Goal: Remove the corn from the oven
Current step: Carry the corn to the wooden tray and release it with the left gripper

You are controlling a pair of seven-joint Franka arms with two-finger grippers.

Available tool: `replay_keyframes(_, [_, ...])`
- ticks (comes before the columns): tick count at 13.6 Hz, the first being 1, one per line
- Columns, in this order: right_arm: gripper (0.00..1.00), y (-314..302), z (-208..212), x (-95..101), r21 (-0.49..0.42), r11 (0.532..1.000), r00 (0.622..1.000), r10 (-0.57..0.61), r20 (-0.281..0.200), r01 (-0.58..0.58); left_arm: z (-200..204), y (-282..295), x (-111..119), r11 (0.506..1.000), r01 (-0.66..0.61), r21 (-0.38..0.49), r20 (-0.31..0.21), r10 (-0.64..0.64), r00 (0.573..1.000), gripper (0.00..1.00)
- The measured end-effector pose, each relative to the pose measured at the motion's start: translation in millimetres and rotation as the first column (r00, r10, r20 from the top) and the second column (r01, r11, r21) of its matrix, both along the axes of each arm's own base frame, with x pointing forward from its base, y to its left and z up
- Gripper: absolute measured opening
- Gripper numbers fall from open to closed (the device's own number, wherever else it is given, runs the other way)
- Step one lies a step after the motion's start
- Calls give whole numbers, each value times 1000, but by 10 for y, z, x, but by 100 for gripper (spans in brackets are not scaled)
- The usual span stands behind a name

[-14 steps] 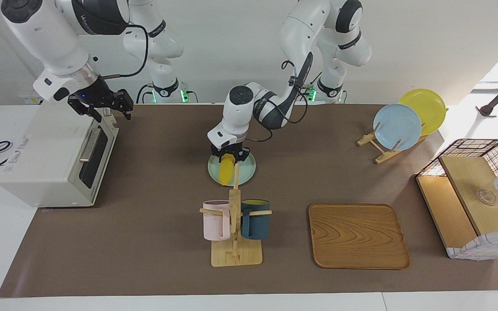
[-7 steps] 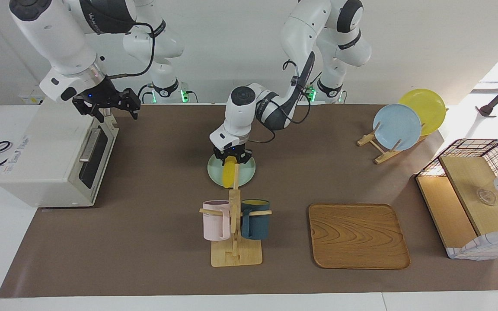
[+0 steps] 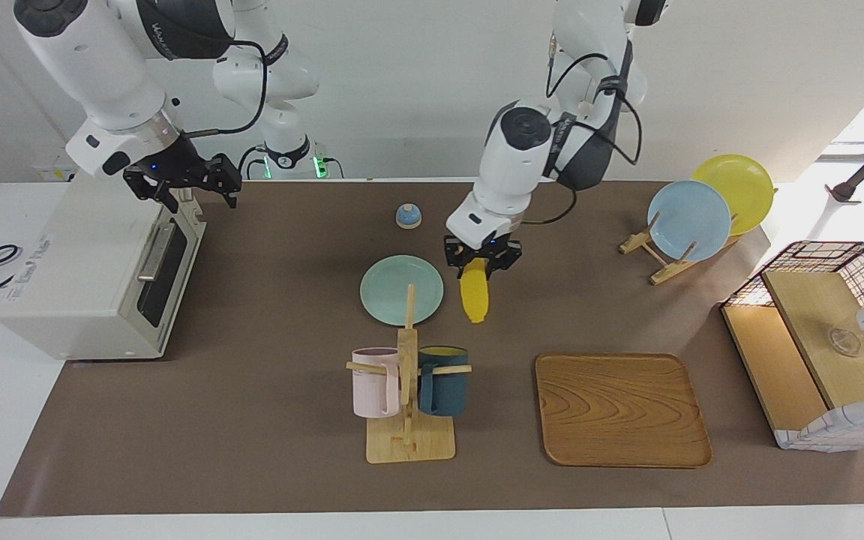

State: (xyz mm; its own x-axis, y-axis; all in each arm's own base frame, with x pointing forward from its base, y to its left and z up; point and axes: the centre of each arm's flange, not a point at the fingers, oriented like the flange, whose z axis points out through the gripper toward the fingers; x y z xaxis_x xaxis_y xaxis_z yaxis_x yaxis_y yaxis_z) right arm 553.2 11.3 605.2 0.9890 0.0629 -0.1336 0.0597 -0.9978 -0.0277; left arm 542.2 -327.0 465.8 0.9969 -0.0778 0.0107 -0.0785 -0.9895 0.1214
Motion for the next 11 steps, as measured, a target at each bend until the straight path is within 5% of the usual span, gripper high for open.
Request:
replay_keyframes(6, [100,-20,6,1,-6,1000,1000,-3,2,3,-82,1779,825,997,-75,3,45,75,996,52])
replay_keyframes(11, [100,-181,109,-27,-20,999,1000,-29,-3,29,-724,2013,1537,994,-107,19,51,106,993,52])
